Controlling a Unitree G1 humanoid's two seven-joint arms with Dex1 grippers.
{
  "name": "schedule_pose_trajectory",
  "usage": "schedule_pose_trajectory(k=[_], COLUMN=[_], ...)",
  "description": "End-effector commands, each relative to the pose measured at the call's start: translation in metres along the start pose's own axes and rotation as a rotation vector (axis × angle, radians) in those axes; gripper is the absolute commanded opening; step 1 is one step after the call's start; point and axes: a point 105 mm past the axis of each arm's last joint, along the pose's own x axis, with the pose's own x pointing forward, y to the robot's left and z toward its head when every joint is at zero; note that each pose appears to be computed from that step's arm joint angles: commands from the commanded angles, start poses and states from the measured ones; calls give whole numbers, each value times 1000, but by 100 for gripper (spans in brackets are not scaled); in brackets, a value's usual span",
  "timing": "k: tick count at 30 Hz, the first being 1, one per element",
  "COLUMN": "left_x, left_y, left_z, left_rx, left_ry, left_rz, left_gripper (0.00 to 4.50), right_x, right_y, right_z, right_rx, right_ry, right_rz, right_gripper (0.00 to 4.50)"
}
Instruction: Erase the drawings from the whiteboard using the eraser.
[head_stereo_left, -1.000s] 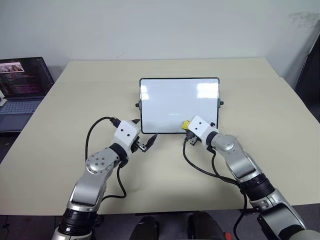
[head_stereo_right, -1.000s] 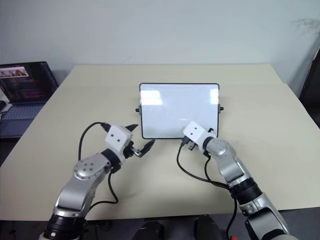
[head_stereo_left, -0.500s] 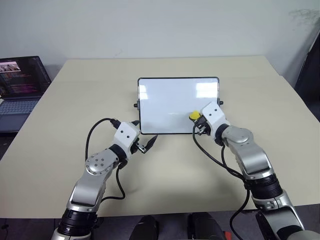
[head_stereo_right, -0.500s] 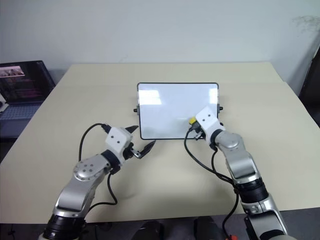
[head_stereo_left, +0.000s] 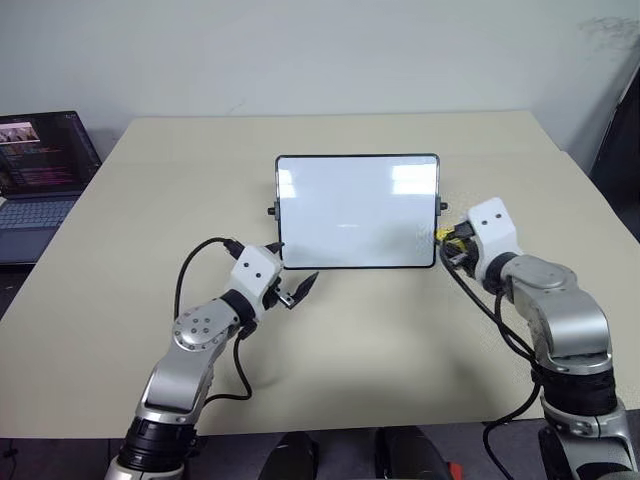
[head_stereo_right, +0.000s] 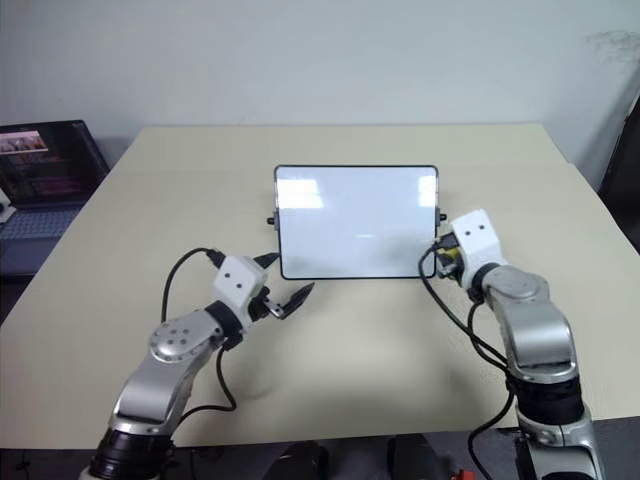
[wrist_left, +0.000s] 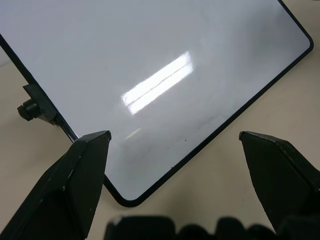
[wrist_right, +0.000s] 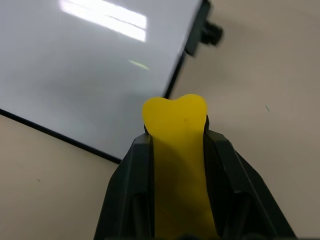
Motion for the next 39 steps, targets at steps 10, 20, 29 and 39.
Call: schedule_pose_trajectory(k=[10, 20, 29, 39], left_x=[2, -9, -29, -40], left_y=[1, -48, -68, -69], left_z=[18, 46, 51, 42], left_rx=[30, -185, -280, -253], left_ry=[-54, -140, -95, -27], left_rz=[-8, -305, -509, -574], left_gripper=[450, 450, 450, 450], right_x=[-4, -1, 0, 1], right_y=[-15, -14, -13, -11], right_z=[-32, -33, -33, -35], right_rx=[188, 192, 193, 211], right_ry=[111, 119, 120, 127], right_rz=[-88, -88, -86, -87], right_gripper=[104, 104, 104, 104])
